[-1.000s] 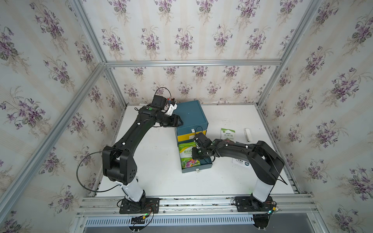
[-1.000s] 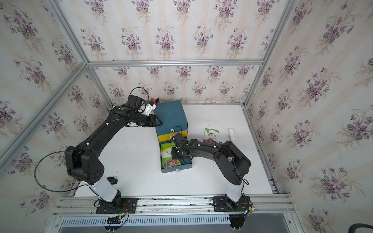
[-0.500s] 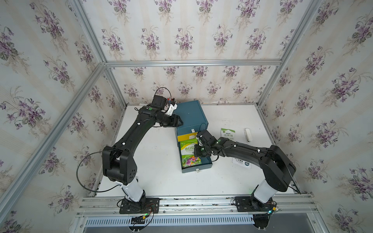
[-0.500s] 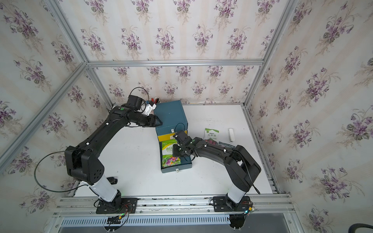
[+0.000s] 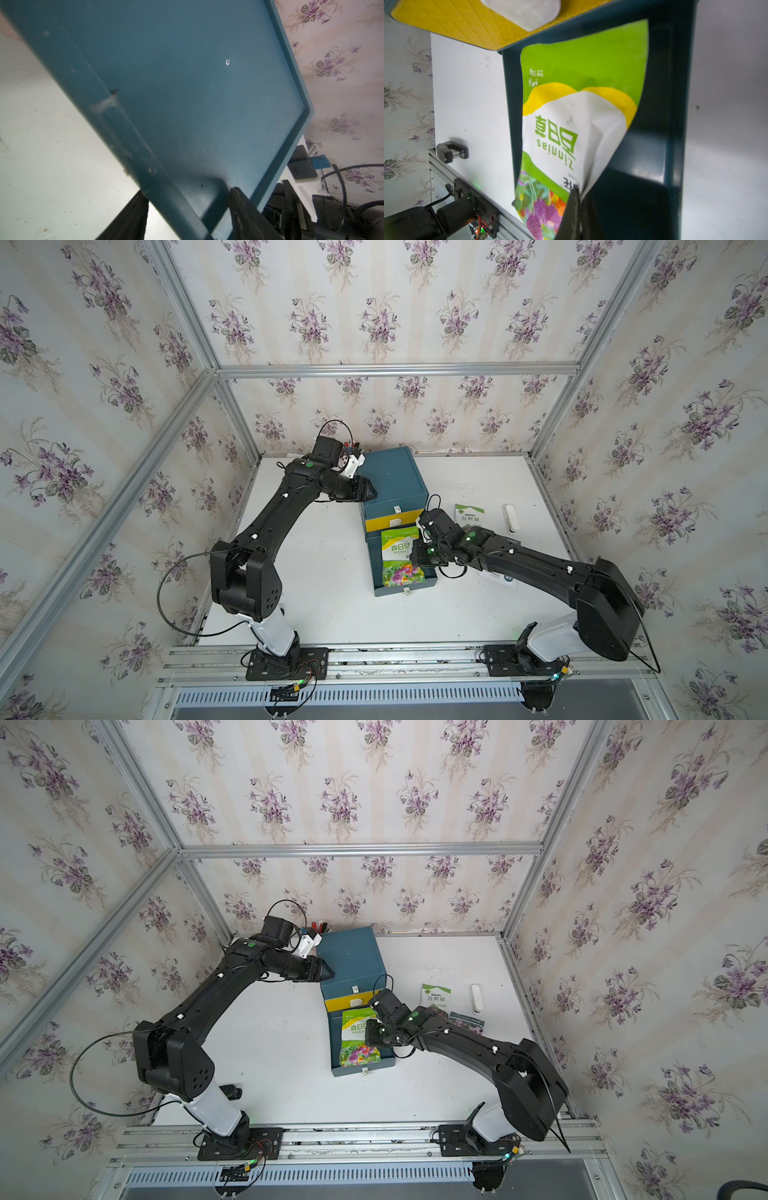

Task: Take the seed bags out of the drawer
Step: Pick up the seed packet from the drawer, then place the seed packet at the center of the board.

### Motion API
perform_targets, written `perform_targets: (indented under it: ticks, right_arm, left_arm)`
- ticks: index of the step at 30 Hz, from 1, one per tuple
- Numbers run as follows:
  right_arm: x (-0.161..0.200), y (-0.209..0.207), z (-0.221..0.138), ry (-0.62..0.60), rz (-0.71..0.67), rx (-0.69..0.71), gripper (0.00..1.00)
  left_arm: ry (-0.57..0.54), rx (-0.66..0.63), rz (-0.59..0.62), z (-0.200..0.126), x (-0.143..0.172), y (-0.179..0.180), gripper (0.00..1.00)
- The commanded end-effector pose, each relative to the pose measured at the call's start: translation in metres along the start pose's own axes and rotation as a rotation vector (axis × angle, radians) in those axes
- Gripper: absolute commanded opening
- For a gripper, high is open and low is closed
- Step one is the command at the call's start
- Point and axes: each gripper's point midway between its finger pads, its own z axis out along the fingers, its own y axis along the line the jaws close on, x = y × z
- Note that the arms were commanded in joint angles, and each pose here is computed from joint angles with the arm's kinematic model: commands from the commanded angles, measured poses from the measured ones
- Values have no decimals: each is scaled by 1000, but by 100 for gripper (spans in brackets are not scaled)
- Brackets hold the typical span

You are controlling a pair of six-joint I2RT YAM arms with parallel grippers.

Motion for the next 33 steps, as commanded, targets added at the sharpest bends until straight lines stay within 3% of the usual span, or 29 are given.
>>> perform_targets:
  ticks: [1, 12, 17, 33]
  right_arm:
    - [7, -10, -14, -1, 29, 22, 0]
    - [4, -61, -84, -106, 91, 75, 0]
    - [4, -90, -99, -126, 111, 125, 0]
    - [21, -146, -76, -50, 134, 251, 0]
  left_arm:
    - [209, -136, -42, 3, 53, 28, 64]
    - [213, -135, -42, 4, 53, 27, 64]
    - [211, -133, -40, 3, 52, 26, 64]
    - [220, -130, -26, 3, 51, 26, 64]
